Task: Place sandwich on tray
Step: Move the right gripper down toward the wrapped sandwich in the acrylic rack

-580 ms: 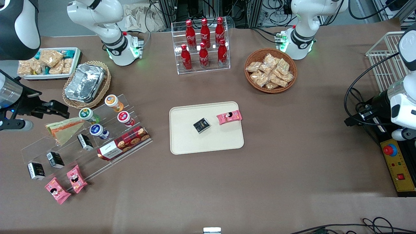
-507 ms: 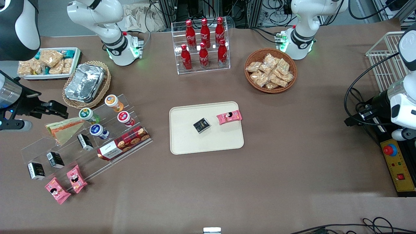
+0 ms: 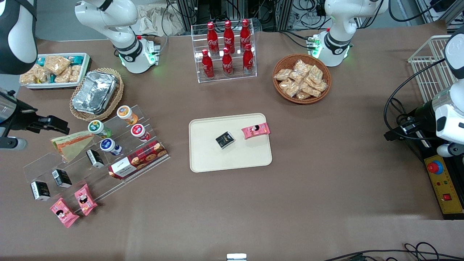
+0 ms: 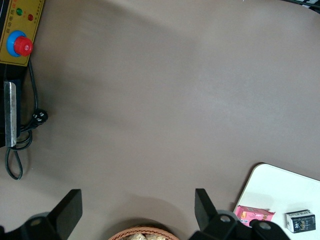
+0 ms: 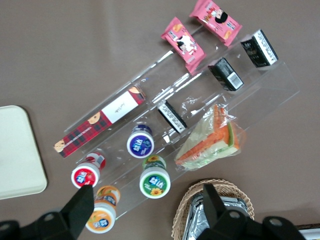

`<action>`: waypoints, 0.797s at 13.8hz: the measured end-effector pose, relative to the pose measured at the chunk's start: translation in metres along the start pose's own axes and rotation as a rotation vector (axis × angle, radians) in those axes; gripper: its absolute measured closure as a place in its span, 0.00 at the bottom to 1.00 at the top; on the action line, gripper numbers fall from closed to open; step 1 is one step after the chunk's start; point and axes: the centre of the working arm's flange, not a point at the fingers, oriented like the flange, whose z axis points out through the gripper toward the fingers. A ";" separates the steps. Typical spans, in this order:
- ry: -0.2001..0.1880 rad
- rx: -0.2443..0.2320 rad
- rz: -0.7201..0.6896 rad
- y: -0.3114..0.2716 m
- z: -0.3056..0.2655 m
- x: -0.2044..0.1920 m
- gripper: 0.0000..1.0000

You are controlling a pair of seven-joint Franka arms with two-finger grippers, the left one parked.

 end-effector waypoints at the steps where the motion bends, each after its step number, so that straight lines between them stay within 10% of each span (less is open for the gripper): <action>1: -0.009 0.000 0.007 0.004 0.005 0.002 0.02; 11: -0.025 -0.021 0.508 0.043 0.019 0.009 0.02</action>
